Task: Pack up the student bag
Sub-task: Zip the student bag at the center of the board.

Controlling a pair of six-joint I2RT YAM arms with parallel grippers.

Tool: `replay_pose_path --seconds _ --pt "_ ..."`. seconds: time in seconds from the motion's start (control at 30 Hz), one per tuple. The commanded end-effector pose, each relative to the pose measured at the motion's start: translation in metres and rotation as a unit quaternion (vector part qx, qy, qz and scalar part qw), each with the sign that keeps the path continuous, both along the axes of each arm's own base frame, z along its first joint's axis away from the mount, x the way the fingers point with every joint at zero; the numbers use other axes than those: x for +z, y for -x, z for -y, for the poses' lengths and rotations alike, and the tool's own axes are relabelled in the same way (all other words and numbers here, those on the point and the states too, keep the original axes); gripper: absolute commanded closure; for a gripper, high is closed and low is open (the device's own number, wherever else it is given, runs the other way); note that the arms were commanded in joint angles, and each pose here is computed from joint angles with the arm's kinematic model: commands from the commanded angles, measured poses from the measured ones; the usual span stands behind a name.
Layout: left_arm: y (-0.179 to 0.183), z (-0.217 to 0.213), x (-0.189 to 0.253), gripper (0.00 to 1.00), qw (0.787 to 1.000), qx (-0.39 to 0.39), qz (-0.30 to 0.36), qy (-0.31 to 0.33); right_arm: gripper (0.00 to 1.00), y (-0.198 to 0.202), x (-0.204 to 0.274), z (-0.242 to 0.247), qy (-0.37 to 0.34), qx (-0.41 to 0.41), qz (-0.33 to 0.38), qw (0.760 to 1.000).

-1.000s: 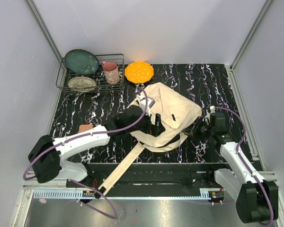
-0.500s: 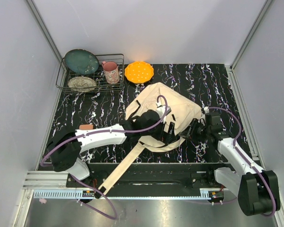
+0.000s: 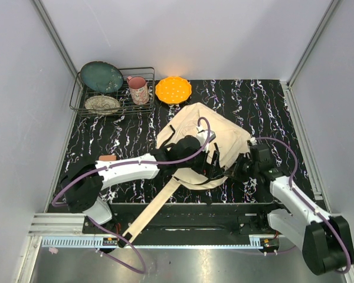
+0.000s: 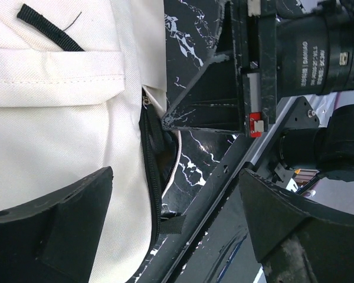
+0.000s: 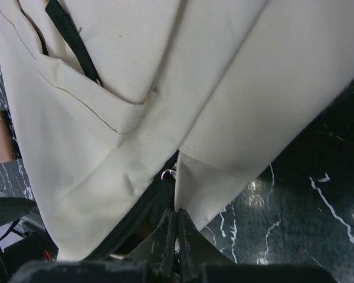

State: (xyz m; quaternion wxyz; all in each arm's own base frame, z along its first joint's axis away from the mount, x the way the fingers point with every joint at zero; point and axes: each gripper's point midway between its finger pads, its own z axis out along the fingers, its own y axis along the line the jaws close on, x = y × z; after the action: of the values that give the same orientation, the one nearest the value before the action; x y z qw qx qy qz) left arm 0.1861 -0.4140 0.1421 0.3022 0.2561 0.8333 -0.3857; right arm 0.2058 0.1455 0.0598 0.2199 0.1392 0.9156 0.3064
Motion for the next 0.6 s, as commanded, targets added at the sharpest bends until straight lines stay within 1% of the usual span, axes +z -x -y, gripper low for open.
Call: replay_pose_path --seconds 0.0,0.03,0.1,0.13,0.17,0.2,0.23,0.3,0.37,0.5,0.53,0.57 --pt "-0.001 0.019 0.029 0.10 0.999 -0.011 0.010 0.050 0.98 0.011 0.000 0.007 -0.010 -0.054 0.006 0.998" --pt "0.001 0.019 0.028 0.11 0.999 -0.015 0.006 0.052 1.00 0.017 -0.007 0.009 -0.014 -0.070 -0.005 0.997" --pt "0.003 0.022 0.028 0.12 0.998 -0.019 0.003 0.057 1.00 0.018 -0.006 0.014 -0.019 -0.093 0.011 0.995" --pt "0.006 0.024 0.027 0.14 0.998 -0.025 -0.001 0.059 1.00 0.022 -0.012 0.016 -0.021 -0.101 0.008 0.995" --pt "0.009 0.025 0.023 0.16 0.998 -0.030 -0.005 0.056 1.00 0.022 -0.013 0.018 -0.023 -0.109 0.016 0.994" --pt "0.011 0.027 0.022 0.16 0.998 -0.032 -0.008 0.058 1.00 0.020 -0.007 0.018 -0.035 -0.115 0.040 0.992" --pt "0.015 0.028 0.020 0.18 0.998 -0.037 -0.011 0.057 1.00 0.021 -0.011 0.017 -0.047 -0.120 0.047 0.991" --pt "0.021 0.031 0.013 0.19 0.997 -0.045 -0.018 0.054 1.00 0.017 0.001 0.017 -0.062 -0.127 0.078 0.987" --pt "0.028 0.036 0.006 0.21 0.997 -0.055 -0.025 0.048 1.00 0.017 -0.001 0.023 -0.059 -0.147 0.079 0.984" --pt "0.040 0.045 -0.007 0.22 0.996 -0.067 -0.038 0.038 1.00 0.017 -0.001 0.024 -0.061 -0.152 0.079 0.983" --pt "0.040 0.049 -0.005 0.24 0.996 -0.069 -0.038 0.040 1.00 0.017 -0.002 0.024 -0.060 -0.156 0.077 0.983" --pt "0.042 0.052 -0.013 0.27 0.996 -0.071 -0.043 0.030 1.00 0.017 -0.002 0.025 -0.058 -0.156 0.075 0.983"
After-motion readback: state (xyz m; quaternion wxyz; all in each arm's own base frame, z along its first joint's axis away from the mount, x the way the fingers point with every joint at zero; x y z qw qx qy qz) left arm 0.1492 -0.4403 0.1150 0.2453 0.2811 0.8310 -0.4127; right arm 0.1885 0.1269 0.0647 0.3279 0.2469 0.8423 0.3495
